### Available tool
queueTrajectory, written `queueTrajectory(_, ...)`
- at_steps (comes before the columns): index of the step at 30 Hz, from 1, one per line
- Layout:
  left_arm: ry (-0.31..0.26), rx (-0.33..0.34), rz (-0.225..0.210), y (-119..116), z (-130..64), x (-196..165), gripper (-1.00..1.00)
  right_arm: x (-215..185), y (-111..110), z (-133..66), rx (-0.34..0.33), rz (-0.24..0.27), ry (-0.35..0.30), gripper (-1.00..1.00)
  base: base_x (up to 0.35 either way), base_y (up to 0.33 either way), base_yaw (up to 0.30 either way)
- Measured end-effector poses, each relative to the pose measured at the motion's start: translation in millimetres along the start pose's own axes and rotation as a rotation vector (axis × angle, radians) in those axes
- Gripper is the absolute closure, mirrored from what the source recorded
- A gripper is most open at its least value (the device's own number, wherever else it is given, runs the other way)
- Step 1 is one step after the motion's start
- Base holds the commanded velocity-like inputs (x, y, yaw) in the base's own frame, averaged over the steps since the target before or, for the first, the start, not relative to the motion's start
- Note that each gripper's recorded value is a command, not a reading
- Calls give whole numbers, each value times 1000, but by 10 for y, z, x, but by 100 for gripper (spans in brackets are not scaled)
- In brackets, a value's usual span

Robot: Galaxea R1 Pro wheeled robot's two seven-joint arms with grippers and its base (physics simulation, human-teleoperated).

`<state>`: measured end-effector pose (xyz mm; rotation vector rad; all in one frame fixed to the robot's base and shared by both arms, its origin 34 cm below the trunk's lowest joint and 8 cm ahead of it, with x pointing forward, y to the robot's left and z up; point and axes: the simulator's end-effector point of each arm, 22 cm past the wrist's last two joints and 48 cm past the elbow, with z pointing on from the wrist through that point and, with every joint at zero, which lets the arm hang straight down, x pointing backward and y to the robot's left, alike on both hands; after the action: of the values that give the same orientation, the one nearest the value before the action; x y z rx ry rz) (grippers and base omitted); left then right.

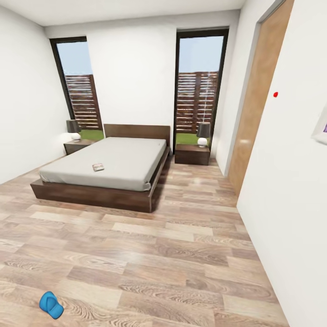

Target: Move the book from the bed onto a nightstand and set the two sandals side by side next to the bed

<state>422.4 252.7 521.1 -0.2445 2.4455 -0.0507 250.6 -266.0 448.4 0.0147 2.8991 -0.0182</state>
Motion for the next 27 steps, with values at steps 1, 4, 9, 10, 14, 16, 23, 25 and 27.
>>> queueTrajectory(1,0,0,0,-1,1,-2,-100,0,1,0,0,0,0,-100,319,-96,0)
queueTrajectory(4,0,0,1,-1,1,-1,-100,0,1,0,0,0,0,-100,319,-96,0)
queueTrajectory(9,0,-1,1,3,0,-1,-100,0,1,0,0,0,0,-100,319,-96,43)
queueTrajectory(10,0,-1,1,3,0,-1,-100,-1,0,0,0,0,0,-100,319,-96,191)
queueTrajectory(14,1,-1,1,0,0,2,-100,-1,0,0,0,0,0,-100,319,-96,126)
queueTrajectory(16,1,-1,1,-1,1,2,-100,-3,0,0,0,0,-1,-100,319,-96,45)
queueTrajectory(23,1,-1,1,2,0,3,-100,-8,0,0,0,0,-2,-100,319,-96,11)
queueTrajectory(25,1,-1,1,1,1,3,-100,-9,0,0,0,0,-2,-100,319,-96,1)
queueTrajectory(27,1,0,1,-1,1,2,-100,-9,-1,0,0,0,-2,-100,319,-96,1)
